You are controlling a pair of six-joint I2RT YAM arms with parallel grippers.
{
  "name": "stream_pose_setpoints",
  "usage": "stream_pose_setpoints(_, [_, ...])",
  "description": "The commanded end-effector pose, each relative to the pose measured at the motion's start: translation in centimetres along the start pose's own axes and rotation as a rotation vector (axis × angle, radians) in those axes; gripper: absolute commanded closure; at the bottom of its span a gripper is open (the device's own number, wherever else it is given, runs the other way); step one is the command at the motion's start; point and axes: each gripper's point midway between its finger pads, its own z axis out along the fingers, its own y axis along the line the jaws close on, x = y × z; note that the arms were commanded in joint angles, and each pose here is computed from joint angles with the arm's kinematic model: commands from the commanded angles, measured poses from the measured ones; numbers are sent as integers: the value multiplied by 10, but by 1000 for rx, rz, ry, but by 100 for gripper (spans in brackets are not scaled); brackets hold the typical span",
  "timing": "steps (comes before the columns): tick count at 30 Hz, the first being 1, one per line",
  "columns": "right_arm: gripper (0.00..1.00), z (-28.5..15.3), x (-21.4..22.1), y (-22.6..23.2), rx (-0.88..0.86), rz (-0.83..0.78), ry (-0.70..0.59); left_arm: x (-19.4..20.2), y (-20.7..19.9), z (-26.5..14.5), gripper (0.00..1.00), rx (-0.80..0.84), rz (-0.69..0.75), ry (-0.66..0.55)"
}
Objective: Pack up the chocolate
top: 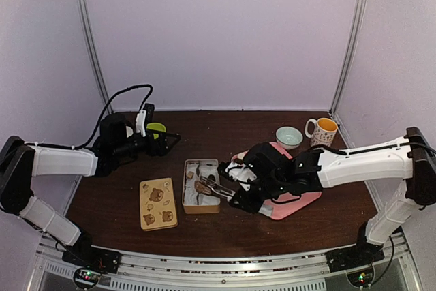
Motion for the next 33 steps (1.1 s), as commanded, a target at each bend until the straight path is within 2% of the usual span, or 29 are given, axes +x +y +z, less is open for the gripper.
stream_pose_setpoints(1, [67, 3, -19, 17, -37, -36, -29, -10, -7, 3, 5, 28, 31, -26])
stream_pose_setpoints(18, [66, 20, -17, 28, -29, -80, 25, -10, -6, 3, 5, 27, 28, -23])
stream_pose_setpoints(23, [61, 19, -18, 27, -22, -84, 23, -10, -6, 3, 5, 26, 30, -24])
stream_pose_setpoints(27, [50, 17, -22, 24, -3, -84, 4, -9, -6, 3, 5, 27, 29, -22])
stream_pose_setpoints(33, [49, -9, -41, -5, 168, -38, -124, -9, -6, 3, 5, 25, 29, -22])
